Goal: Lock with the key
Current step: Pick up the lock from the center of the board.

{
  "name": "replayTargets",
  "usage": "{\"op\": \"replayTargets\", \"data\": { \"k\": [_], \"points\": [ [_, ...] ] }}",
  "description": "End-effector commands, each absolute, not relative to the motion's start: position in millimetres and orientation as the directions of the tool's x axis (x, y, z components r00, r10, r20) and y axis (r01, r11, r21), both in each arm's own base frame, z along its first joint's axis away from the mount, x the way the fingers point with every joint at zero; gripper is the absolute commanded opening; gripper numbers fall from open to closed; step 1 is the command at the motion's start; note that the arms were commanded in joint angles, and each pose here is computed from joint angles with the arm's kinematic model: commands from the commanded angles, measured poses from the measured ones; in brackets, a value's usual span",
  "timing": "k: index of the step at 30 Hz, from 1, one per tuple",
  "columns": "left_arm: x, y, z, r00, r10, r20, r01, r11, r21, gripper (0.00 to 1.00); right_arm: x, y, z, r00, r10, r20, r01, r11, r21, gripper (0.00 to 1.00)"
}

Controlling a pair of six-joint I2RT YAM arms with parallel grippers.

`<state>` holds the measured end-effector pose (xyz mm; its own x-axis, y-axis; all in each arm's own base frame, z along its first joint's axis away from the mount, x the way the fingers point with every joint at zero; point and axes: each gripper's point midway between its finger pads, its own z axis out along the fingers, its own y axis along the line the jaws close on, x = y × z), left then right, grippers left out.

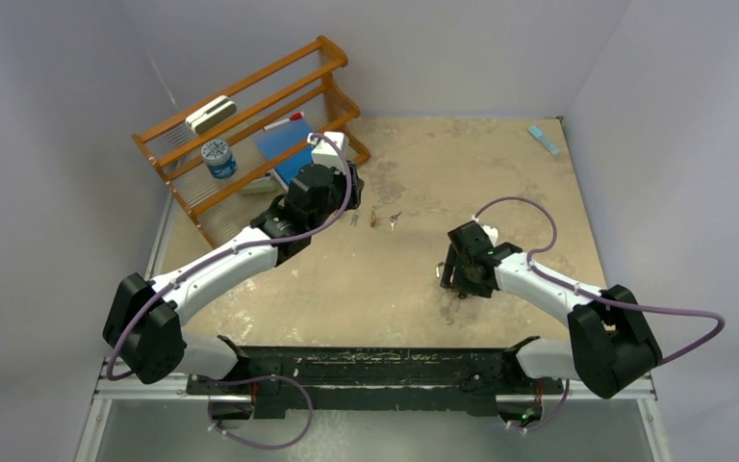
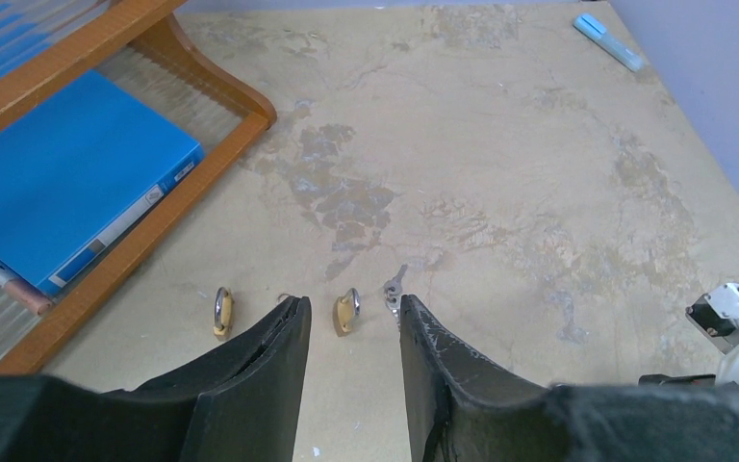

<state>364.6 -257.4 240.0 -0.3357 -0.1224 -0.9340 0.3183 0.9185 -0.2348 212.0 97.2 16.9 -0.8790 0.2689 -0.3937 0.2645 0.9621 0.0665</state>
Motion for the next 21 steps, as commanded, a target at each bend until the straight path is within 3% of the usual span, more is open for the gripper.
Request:
{"op": "replayTargets", "data": {
  "k": [1,15,21],
  "points": [
    [362.9,-257.7,255.4,-0.293,-0.126,-0.948,0.342,0.912,-0.228,0.39,225.0,90.3,15.1,-0.851,0.271,-0.45,0.286,0.958,0.035,0.68],
    [363.1,-253.5,252.4,-0.294,-0.11,-0.949,0.332,0.92,-0.209,0.39,233.0,96.2,3.4,-0.886,0.181,-0.428,0.2,0.98,0.001,0.54],
    [361.7,-251.1,252.9,-0.291,-0.106,-0.951,0.33,0.922,-0.204,0.39,237.9,107.8,5.7,-0.892,0.134,-0.433,0.132,0.991,0.035,0.36]
  ]
}}
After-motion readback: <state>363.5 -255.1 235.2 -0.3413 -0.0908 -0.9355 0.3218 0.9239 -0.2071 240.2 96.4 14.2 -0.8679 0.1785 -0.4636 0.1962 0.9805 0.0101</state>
